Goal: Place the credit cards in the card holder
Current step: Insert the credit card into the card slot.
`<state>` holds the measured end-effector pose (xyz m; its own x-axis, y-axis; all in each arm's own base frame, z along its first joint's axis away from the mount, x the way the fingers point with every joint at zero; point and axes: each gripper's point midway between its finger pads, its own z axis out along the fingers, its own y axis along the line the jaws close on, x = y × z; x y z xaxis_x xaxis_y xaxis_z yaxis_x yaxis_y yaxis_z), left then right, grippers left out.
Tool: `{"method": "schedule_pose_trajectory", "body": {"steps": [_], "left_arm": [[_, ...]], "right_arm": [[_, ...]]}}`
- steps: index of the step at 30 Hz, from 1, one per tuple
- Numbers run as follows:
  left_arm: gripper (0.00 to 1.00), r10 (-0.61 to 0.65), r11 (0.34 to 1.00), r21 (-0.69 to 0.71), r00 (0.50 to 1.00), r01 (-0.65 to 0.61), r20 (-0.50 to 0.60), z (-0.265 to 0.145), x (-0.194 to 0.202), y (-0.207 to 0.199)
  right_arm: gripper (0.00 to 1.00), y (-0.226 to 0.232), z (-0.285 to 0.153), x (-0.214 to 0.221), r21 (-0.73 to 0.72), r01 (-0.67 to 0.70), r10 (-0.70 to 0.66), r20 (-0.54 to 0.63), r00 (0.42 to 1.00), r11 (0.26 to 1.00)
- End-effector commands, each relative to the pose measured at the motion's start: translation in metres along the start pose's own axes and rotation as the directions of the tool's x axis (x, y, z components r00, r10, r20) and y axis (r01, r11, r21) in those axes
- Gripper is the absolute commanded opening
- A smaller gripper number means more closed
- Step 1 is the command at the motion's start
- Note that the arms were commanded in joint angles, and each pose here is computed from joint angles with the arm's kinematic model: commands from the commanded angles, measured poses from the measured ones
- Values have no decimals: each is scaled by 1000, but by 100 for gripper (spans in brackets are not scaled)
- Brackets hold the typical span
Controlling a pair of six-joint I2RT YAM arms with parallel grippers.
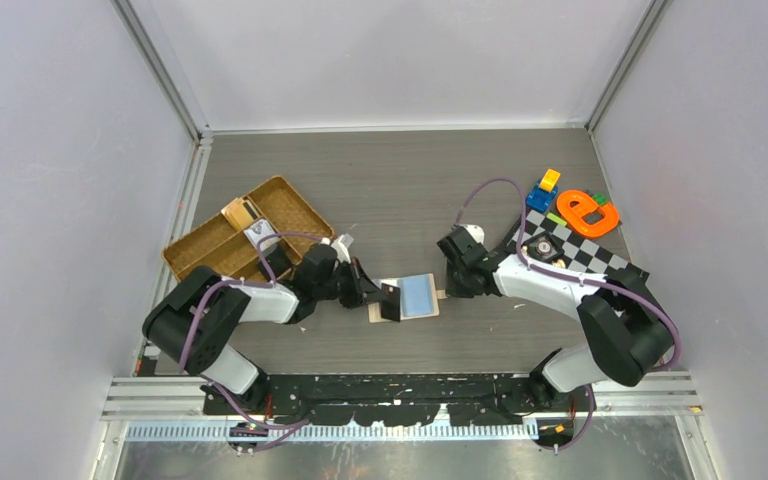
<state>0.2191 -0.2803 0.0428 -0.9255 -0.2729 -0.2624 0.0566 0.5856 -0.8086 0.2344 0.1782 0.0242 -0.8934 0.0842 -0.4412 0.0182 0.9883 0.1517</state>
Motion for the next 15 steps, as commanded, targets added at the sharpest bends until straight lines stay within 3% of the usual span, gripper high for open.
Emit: {"method": "schedule_pose_trajectory", "body": {"steps": [1,15], "left_arm": [[0,-4,993,115,1000,2,14,3,-5,-19],[0,19,994,110,999,-23,42,-5,-9,-23]], "right_arm": [[1,5,1,-10,13,-10,10,36,999,1000],[0,2,2,-8,36,-11,9,33,999,999]]}}
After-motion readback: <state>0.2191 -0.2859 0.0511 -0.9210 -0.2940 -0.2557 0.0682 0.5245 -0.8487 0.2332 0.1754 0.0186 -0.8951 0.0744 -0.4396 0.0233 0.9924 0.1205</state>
